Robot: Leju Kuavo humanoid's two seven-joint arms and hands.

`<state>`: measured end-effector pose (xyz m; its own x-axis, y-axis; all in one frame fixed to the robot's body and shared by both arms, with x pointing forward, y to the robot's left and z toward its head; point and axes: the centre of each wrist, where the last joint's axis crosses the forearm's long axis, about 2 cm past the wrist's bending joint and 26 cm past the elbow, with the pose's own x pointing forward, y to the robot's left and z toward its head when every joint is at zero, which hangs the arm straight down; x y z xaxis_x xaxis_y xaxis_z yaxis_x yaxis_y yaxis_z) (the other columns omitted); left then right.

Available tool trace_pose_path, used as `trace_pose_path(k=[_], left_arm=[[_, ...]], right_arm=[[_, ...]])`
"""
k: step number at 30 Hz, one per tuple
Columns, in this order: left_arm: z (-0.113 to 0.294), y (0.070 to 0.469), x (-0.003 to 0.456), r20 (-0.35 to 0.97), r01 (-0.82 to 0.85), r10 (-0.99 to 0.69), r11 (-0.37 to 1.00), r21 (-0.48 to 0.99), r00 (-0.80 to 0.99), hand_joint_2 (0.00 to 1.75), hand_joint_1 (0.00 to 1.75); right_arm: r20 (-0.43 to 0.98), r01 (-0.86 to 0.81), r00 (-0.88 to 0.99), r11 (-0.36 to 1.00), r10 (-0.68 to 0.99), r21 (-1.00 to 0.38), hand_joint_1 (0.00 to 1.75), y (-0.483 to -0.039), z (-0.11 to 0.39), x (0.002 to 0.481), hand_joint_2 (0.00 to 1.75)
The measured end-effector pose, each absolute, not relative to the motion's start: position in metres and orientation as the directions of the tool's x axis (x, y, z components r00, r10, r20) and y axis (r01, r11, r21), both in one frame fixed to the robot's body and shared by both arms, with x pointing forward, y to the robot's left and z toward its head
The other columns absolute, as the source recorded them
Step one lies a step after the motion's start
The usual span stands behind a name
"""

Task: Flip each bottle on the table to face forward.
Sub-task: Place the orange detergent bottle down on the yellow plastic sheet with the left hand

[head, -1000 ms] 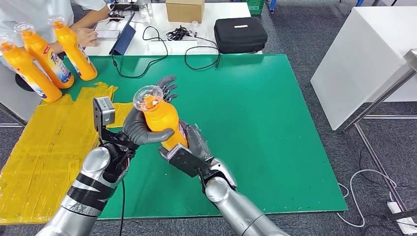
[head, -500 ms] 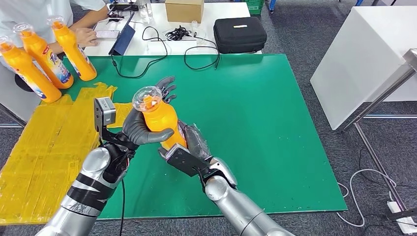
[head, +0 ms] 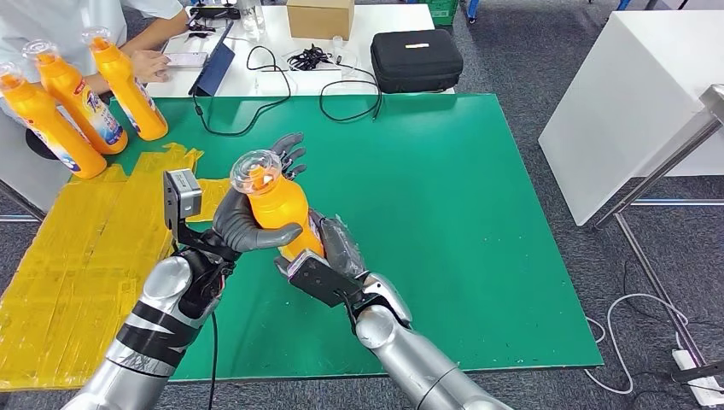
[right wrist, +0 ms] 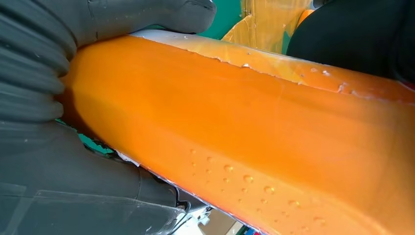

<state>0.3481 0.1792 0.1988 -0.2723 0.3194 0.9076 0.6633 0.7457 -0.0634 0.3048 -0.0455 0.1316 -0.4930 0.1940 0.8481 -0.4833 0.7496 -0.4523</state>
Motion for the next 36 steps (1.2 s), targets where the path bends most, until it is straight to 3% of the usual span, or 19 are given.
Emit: trace_pose_path(k=[34, 36], left_arm=[[0.1985, 0.1792, 0.3480, 0.908, 0.663, 0.319, 0.746, -0.064, -0.272, 1.75, 0.00], [0.1985, 0.1792, 0.3480, 0.908, 0.663, 0.319, 0.746, -0.064, -0.272, 1.75, 0.87]], right_arm=[[0.848, -0.484, -0.493, 0.749, 0.195, -0.453, 1.75, -0.0454, 0.1313, 0.3047, 1.75], [0.848, -0.484, -0.493, 0.749, 0.195, -0.453, 1.75, -0.0454, 0.1313, 0.3047, 1.75]])
